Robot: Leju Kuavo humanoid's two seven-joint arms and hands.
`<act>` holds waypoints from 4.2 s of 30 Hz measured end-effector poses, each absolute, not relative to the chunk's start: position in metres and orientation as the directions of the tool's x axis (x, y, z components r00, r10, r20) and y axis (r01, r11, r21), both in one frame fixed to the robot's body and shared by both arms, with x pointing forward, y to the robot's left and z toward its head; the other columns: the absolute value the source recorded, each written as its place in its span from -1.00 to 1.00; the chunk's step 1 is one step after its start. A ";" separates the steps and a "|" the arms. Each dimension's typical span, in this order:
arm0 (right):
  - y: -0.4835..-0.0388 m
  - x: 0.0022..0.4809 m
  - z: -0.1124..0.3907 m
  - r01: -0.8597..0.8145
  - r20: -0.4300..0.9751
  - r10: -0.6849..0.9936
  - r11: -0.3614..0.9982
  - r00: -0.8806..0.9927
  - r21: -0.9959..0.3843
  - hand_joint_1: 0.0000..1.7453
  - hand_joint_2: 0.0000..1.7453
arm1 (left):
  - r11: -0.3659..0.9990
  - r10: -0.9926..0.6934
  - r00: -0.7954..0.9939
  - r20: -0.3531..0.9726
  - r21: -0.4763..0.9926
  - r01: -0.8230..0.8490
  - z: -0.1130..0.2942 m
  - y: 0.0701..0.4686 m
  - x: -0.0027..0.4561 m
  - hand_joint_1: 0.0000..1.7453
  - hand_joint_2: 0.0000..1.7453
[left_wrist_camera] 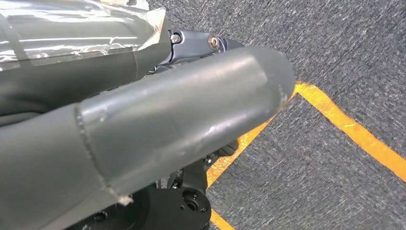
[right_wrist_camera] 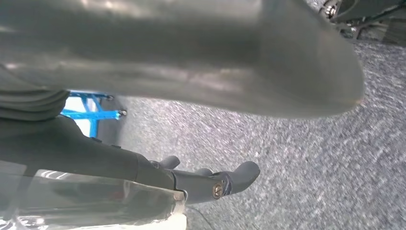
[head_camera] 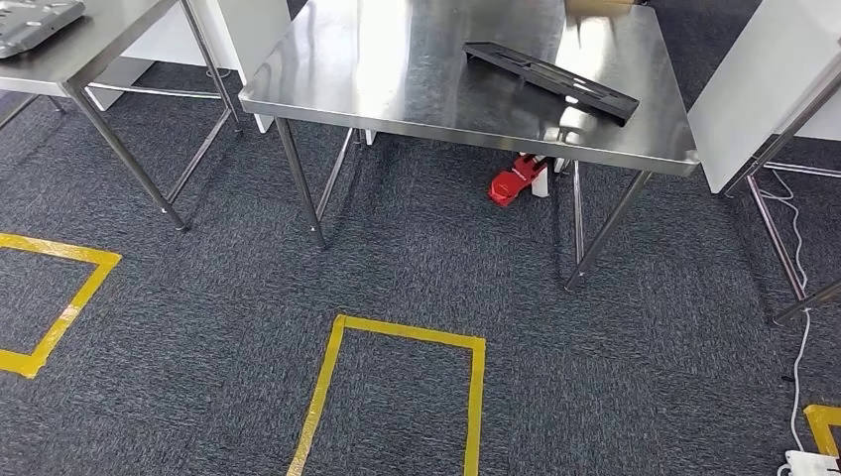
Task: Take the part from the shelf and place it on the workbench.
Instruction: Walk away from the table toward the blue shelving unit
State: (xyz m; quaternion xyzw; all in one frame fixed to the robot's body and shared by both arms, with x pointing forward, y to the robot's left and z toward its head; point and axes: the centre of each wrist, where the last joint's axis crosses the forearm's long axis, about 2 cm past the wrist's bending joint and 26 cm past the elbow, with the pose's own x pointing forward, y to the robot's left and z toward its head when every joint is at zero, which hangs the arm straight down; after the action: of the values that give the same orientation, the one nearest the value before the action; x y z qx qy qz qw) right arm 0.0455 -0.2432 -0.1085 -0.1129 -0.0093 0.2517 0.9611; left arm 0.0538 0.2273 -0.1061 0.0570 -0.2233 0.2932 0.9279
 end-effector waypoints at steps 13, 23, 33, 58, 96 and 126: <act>-0.245 0.046 -0.109 -0.481 -0.040 0.485 0.848 0.873 -0.222 -1.00 -1.00 | 0.827 0.513 0.730 0.451 -0.033 -0.561 -0.106 0.228 0.054 -1.00 -1.00; -0.246 0.045 -0.109 -0.481 -0.046 0.484 0.848 0.874 -0.223 -1.00 -1.00 | 0.831 0.510 0.731 0.453 -0.040 -0.555 -0.106 0.227 0.055 -1.00 -1.00; -0.250 0.047 -0.109 -0.486 -0.047 0.491 0.837 0.870 -0.249 -1.00 -1.00 | 0.835 0.503 0.739 0.449 -0.033 -0.549 -0.106 0.225 0.055 -1.00 -1.00; -0.253 0.042 -0.110 -0.545 -0.081 0.541 0.812 0.837 -0.211 -1.00 -1.00 | 0.831 0.436 0.764 0.476 0.113 -0.545 -0.106 0.228 0.053 -1.00 -1.00; -0.244 0.043 -0.109 -0.638 -0.067 0.640 0.740 0.765 -0.214 -1.00 -1.00 | 0.915 0.317 0.864 0.391 0.114 -0.388 -0.109 0.257 0.048 -1.00 -1.00; -0.242 0.050 -0.108 -0.815 -0.055 0.834 0.521 0.550 -0.254 -1.00 -1.00 | 0.950 0.236 0.936 0.260 0.139 -0.278 -0.109 0.253 0.044 -1.00 -1.00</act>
State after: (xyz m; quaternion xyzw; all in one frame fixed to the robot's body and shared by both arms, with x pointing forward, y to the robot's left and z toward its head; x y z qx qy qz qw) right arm 0.0499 -0.2417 -0.1081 -0.1258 -0.0370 0.4731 0.8712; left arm 0.0440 0.2529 -0.1095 0.0872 -0.1208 0.1313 0.9801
